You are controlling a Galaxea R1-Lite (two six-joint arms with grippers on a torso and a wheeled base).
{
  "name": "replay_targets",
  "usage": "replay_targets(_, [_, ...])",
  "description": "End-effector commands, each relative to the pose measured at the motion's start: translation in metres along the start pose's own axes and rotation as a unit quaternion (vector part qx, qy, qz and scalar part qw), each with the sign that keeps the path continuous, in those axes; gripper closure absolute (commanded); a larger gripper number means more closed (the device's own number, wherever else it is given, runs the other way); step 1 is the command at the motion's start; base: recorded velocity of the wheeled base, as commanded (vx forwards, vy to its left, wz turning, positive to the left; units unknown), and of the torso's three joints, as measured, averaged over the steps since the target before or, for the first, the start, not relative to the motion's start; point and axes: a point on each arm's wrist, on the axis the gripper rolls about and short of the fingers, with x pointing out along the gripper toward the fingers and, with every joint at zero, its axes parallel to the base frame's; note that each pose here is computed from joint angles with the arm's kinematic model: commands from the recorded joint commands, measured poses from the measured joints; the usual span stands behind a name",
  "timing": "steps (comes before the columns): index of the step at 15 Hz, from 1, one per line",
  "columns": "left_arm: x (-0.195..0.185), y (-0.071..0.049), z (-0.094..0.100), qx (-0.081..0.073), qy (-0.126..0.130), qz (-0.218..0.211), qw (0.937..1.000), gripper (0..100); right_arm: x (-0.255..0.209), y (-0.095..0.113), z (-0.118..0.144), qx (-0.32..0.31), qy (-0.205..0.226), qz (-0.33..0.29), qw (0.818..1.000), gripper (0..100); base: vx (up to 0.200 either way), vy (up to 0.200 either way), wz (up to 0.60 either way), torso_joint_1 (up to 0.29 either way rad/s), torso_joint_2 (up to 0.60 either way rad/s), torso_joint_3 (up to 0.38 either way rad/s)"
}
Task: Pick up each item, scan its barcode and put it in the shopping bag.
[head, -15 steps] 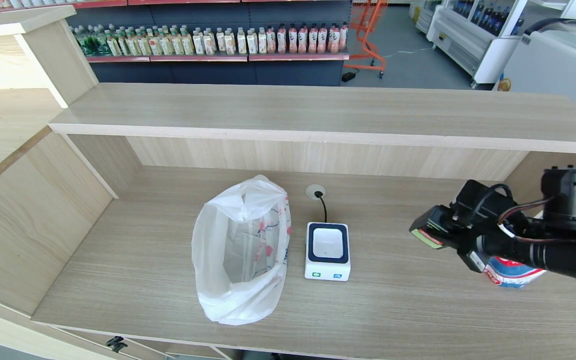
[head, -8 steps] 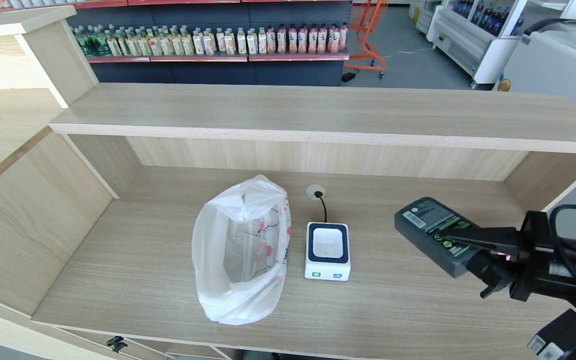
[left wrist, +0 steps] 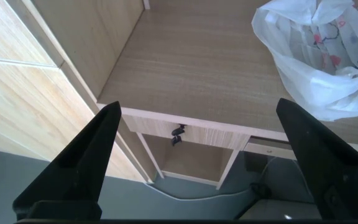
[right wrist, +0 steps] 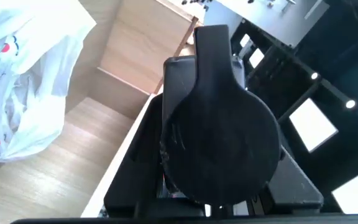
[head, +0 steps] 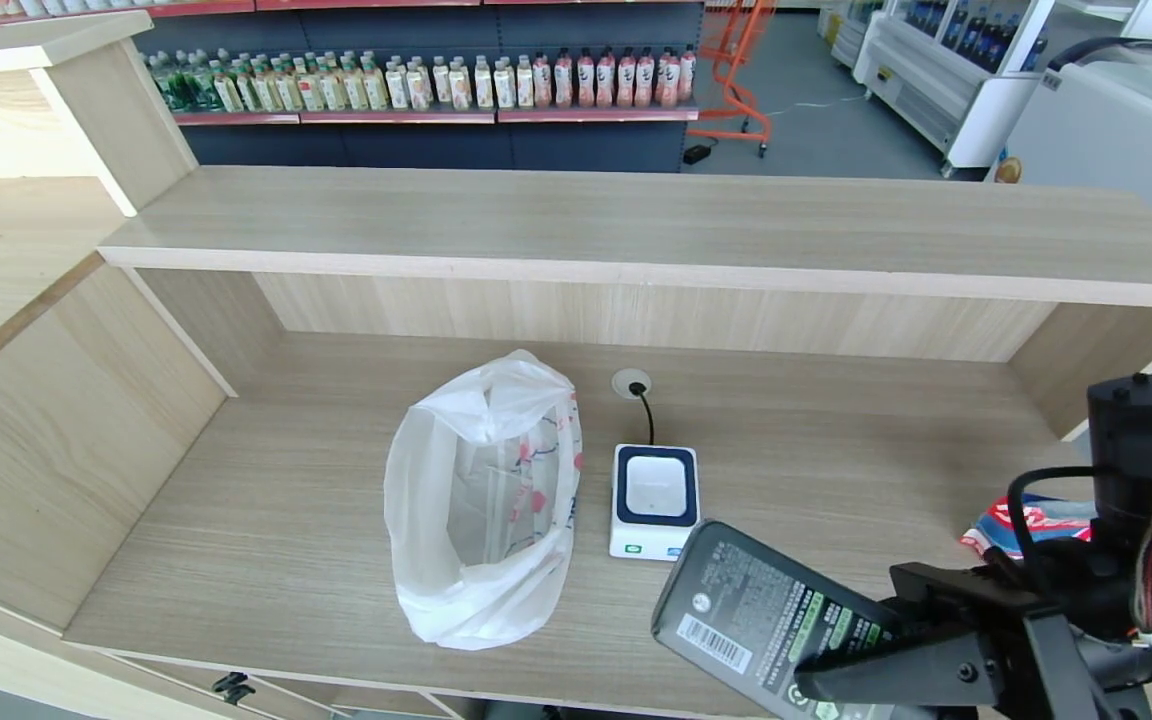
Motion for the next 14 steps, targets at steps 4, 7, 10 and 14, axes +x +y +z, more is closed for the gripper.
replay_targets(4, [0.0001, 0.0, 0.0, 0.0, 0.001, 0.0, 1.0, 0, 0.0061, -0.0013, 0.0017, -0.041, -0.011, -0.013, 0.999, 100, 0.0, 0.0, 0.0, 0.0, 0.0, 0.0])
replay_targets(7, [0.0, 0.0, 0.0, 0.0, 0.0, 0.0, 1.0, 0, 0.0053, -0.0022, 0.0014, -0.042, -0.01, -0.013, 0.999, 100, 0.0, 0.0, 0.0, 0.0, 0.0, 0.0])
replay_targets(10, [0.0, 0.0001, 0.0, 0.0, 0.0, 0.001, 1.0, 0, 0.0041, -0.0053, -0.0028, -0.062, 0.002, -0.016, 0.998, 100, 0.0, 0.0, 0.0, 0.0, 0.0, 0.0])
replay_targets(14, [0.0, 0.0, 0.0, 0.0, 0.0, 0.0, 1.0, 0, 0.0035, -0.007, -0.0029, -0.067, 0.004, -0.018, 0.998, 100, 0.0, 0.0, 0.0, 0.0, 0.0, 0.0])
